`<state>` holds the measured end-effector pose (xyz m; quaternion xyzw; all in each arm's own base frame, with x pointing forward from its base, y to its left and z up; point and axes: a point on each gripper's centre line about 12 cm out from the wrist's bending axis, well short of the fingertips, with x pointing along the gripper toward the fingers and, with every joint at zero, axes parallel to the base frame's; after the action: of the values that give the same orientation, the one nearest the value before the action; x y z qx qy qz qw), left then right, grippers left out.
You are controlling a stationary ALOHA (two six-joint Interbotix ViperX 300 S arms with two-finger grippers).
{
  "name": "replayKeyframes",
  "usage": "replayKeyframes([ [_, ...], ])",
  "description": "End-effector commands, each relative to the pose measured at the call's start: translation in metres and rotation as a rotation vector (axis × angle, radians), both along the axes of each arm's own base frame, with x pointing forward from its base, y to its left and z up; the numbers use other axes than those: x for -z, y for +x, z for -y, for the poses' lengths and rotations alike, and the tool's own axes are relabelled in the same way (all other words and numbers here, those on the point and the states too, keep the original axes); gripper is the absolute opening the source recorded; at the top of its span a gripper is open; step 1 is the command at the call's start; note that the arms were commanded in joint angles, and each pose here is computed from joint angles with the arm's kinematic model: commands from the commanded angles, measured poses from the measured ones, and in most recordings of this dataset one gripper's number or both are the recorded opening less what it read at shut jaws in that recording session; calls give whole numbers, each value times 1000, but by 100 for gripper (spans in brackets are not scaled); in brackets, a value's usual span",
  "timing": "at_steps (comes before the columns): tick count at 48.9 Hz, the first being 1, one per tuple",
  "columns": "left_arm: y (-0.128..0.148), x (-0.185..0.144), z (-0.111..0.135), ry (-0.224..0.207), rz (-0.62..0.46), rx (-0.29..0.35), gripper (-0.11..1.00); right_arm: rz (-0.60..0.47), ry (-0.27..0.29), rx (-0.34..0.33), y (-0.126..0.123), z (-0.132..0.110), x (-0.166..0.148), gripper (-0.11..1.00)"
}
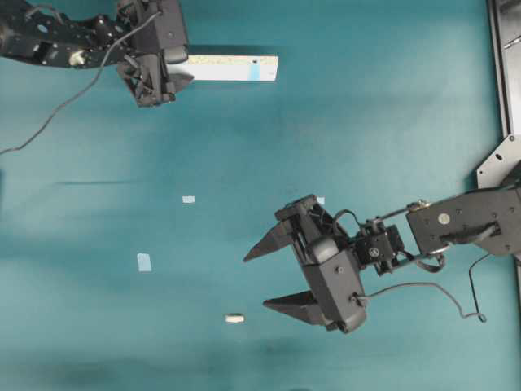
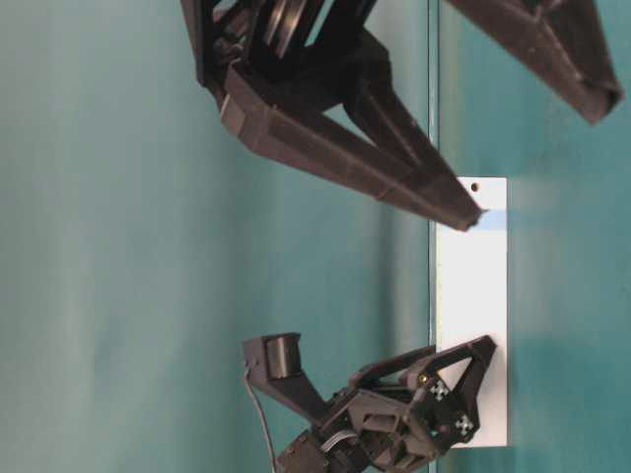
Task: Move the wooden board into place and insert the rod into its hole.
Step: 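Lower the left gripper over the particleboard strip and close on it, then lift the strip with the left gripper and swing it toward center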
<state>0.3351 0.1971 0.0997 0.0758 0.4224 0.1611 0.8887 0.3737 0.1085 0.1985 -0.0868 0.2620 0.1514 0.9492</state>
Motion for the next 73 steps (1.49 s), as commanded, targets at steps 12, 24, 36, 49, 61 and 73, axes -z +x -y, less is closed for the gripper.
replayKeyframes([
  [12, 6, 3, -6, 4, 3, -3, 91, 21, 6, 1, 1, -1, -16, 98],
  [24, 11, 1, -7, 4, 15, -5, 65, 10, 0, 1, 1, -1, -15, 98],
  [36, 12, -1, -4, 6, 18, 2, 21, 14, 1, 7, 2, 0, -22, 98],
  [49, 22, -16, 9, 17, 49, 39, 21, 44, 6, 23, 1, 6, -44, 98],
  [61, 36, -48, 41, -31, 155, 44, 21, 61, 8, 31, -1, 9, -63, 98],
  [73, 55, -56, 89, -157, 220, 49, 21, 80, 15, 33, 2, 8, -75, 98],
])
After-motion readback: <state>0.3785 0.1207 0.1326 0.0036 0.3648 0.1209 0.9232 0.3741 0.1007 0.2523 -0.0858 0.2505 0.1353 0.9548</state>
